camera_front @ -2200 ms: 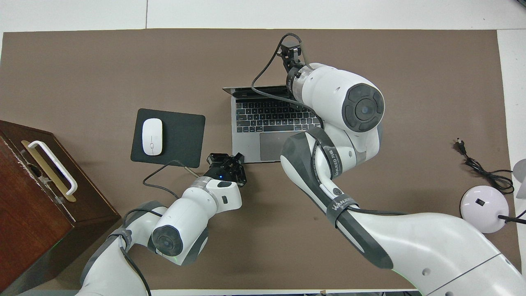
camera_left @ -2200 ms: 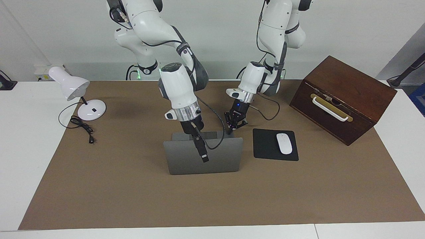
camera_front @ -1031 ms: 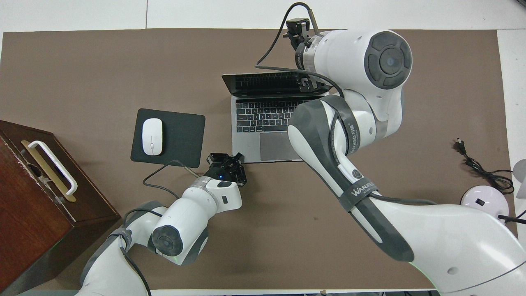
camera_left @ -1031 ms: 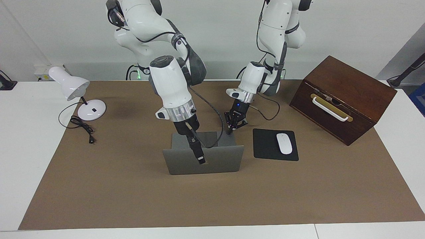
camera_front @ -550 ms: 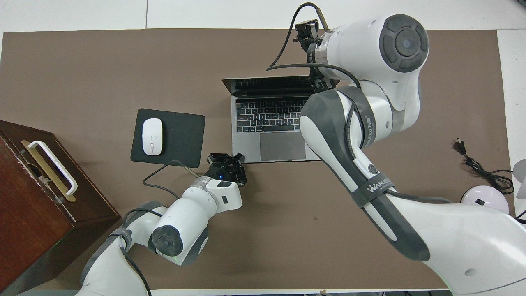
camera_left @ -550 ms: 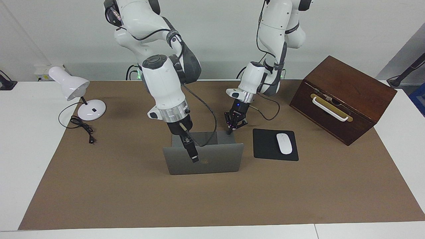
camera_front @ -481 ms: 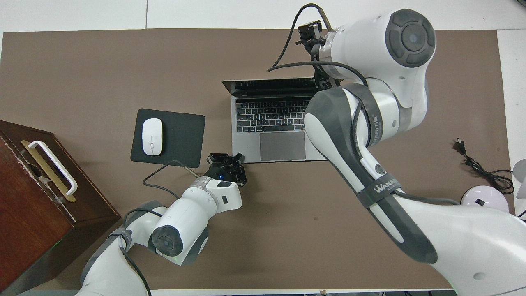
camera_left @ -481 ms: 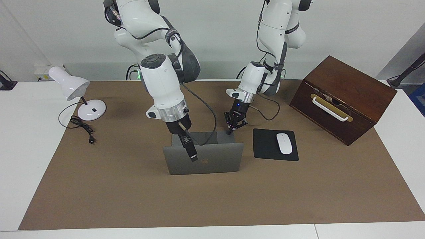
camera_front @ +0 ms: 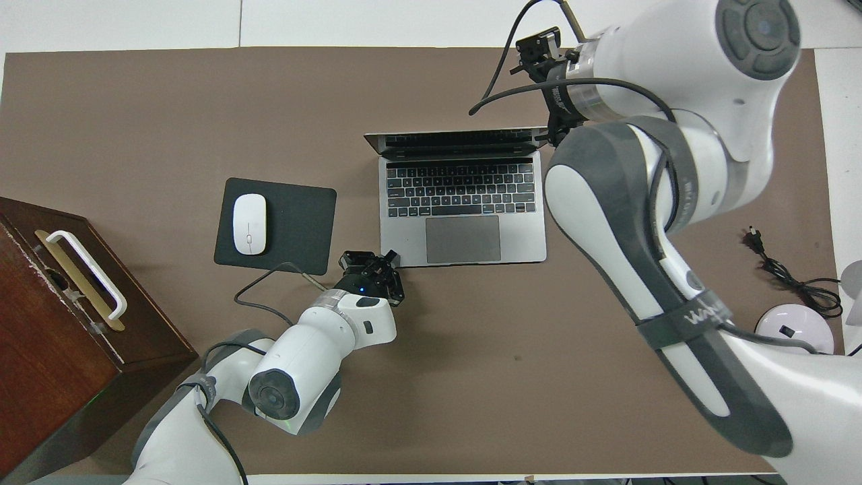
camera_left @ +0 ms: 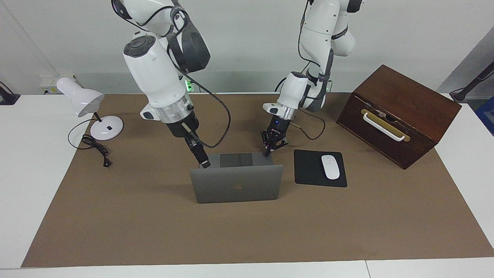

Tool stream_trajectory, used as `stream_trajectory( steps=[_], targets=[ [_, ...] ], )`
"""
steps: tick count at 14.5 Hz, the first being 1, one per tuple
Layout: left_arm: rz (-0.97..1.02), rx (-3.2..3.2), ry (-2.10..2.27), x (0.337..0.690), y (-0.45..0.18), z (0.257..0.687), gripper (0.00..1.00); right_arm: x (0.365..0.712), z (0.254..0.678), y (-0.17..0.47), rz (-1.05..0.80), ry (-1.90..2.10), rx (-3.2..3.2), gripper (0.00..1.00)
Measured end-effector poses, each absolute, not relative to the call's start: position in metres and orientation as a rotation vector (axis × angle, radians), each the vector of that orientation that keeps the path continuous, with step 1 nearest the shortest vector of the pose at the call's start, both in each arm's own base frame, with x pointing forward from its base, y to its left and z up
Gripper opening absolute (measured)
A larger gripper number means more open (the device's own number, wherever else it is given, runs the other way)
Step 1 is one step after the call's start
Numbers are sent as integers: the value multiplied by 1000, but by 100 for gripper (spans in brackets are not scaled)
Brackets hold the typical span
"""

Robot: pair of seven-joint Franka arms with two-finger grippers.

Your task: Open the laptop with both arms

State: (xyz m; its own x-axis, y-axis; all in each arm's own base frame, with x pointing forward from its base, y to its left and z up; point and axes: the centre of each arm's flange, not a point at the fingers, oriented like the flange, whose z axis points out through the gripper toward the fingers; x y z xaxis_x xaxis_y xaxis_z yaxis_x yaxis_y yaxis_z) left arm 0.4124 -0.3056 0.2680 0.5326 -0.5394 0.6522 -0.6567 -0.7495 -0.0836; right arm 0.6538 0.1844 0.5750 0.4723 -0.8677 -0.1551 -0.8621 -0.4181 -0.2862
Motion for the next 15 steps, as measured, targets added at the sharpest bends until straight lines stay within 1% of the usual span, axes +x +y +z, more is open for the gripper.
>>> stream_trajectory(
  steps=[3,6,8,11,13,15],
  targets=[
    [1006,2605,-972,413,-306,268,1,646,613,139,35,1402,-2471,100],
    [963,2628,-908,416,-309,271,1,642,636,88,53,1263,-2572,100],
    [901,2655,-886,421,-314,279,1,641,639,57,41,1139,-2638,100],
    [877,2663,-870,423,-317,296,1,642,641,20,-12,946,-2724,100],
    [861,2671,-865,423,-317,301,1,642,643,6,-61,820,-2808,100],
    [797,2707,-853,426,-312,310,1,641,647,-2,-101,707,-2877,99]
  ],
)
